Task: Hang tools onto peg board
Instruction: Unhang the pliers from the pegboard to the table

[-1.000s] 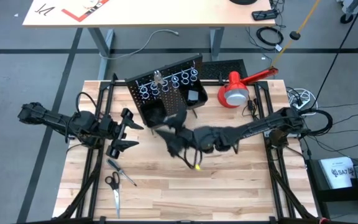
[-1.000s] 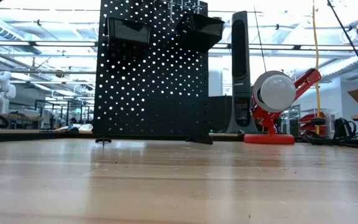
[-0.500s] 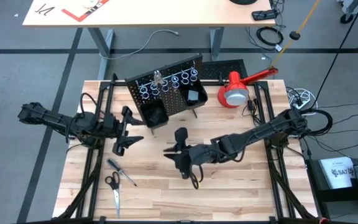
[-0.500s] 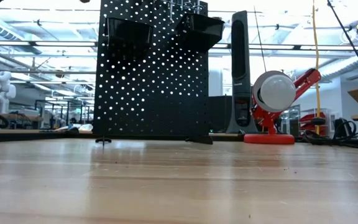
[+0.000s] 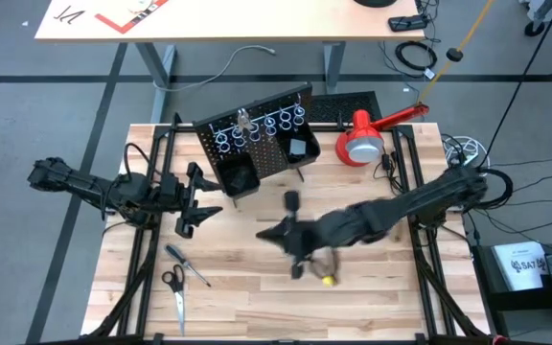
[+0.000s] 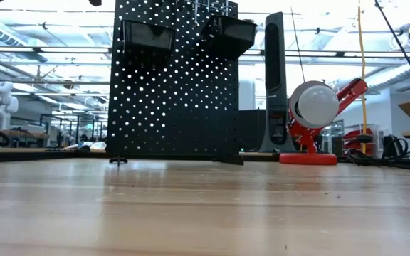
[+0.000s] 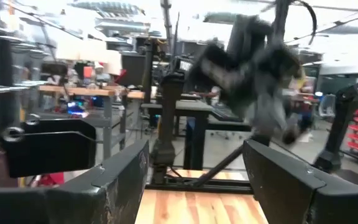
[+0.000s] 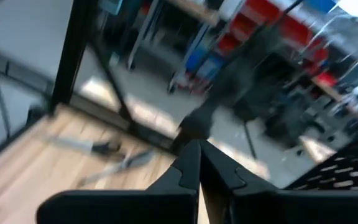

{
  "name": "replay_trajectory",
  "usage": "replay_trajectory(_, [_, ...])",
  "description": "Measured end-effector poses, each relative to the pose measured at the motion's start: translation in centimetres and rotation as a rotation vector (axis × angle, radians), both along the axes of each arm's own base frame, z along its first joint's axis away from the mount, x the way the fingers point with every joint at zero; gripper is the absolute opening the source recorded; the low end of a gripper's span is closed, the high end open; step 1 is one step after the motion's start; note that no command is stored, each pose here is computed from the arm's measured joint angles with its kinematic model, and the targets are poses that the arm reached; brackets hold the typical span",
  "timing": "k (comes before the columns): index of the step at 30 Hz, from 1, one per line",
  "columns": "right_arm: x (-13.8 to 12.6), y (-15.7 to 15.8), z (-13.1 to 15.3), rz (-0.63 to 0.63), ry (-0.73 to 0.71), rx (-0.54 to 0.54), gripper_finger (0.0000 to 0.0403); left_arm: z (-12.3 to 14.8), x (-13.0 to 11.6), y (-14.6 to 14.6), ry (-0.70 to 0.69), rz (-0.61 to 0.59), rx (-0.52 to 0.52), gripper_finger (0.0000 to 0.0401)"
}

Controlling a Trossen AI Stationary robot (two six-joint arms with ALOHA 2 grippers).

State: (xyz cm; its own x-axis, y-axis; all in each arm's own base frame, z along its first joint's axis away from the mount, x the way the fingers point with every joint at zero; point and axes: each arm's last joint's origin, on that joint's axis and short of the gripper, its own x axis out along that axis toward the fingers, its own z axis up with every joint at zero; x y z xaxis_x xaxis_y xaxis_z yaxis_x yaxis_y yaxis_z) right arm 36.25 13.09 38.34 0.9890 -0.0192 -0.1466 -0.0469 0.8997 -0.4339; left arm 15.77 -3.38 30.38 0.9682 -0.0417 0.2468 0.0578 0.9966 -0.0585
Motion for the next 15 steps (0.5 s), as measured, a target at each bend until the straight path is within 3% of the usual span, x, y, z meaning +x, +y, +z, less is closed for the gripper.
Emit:
replay_trajectory(3, [-2.7,-1.1,2.4,-0.003,-0.061,0.021,0.0001,0.1,-0.1,0.2,-0.006,0.046,0.001,0.0270])
replay_trajectory(8, [-7.7,-3.6,3.2,-0.081,-0.124,0.054,0.0000,0.7,-0.4,0.2,-0.028,0.050,-0.003,0.0261])
replay_trajectory(15, [-15.0,-6.6,-0.7,-0.183,-0.159,0.136,0.0000,1.3,-0.8,0.4,-0.055,0.061,0.017,0.0223])
